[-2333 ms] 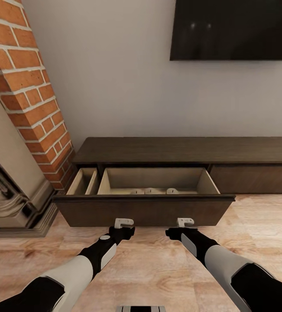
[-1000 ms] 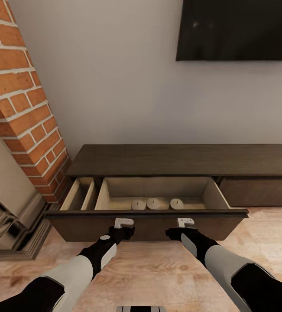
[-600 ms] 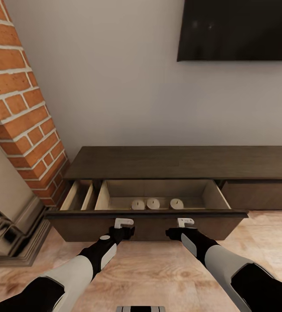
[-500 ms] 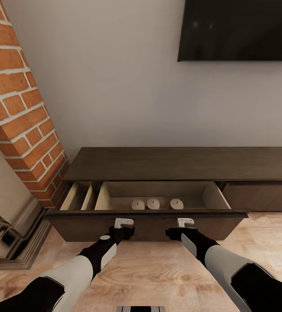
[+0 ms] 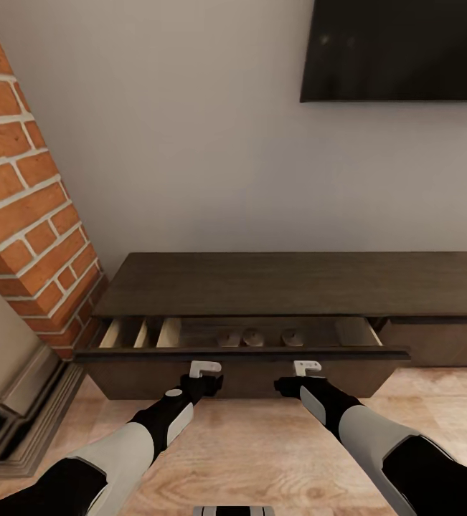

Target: Place each of the two pumpkins and all three candles from the living room inside a cabinet in the living room (use any cabinet), then make sure every cabinet is closed, and position the cauldron so it is next to a table in the living room.

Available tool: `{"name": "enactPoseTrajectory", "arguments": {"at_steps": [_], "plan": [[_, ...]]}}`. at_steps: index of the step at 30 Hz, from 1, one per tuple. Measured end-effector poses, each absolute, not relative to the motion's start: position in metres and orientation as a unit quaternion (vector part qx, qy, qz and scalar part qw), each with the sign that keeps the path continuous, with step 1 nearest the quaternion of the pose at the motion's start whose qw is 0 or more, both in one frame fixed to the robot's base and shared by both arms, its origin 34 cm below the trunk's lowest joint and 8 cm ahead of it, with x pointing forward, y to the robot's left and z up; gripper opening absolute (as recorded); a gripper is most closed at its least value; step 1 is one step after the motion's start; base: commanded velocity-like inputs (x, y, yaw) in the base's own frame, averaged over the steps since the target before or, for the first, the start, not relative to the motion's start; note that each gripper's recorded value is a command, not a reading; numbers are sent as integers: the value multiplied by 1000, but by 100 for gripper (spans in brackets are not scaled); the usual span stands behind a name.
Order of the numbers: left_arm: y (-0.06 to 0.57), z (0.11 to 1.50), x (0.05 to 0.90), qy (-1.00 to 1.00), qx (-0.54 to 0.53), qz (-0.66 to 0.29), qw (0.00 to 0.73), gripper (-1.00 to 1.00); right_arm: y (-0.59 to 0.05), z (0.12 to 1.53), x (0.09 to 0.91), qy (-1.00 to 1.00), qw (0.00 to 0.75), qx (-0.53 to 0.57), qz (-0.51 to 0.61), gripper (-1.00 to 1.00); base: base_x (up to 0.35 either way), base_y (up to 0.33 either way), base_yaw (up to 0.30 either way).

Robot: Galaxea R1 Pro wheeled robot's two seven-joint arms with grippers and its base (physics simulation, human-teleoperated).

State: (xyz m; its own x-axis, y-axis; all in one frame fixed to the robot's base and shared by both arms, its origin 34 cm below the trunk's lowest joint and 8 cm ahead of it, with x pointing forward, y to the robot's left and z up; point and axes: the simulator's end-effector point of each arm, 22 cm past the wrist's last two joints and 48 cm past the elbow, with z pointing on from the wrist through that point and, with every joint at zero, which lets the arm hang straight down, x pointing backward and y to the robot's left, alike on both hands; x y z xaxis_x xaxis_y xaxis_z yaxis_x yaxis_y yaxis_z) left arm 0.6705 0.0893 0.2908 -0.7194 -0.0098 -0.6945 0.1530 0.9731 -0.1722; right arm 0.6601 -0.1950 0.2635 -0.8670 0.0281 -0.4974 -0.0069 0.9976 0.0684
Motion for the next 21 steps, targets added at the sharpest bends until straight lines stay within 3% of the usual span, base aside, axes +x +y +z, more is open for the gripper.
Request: {"name": "enactPoseTrajectory", "arguments": {"at_steps": [21], "plan": [[89, 291, 670, 921, 40, -110, 372, 100, -196, 263, 660, 966, 258, 4, 33, 100, 208, 0, 0]]}}
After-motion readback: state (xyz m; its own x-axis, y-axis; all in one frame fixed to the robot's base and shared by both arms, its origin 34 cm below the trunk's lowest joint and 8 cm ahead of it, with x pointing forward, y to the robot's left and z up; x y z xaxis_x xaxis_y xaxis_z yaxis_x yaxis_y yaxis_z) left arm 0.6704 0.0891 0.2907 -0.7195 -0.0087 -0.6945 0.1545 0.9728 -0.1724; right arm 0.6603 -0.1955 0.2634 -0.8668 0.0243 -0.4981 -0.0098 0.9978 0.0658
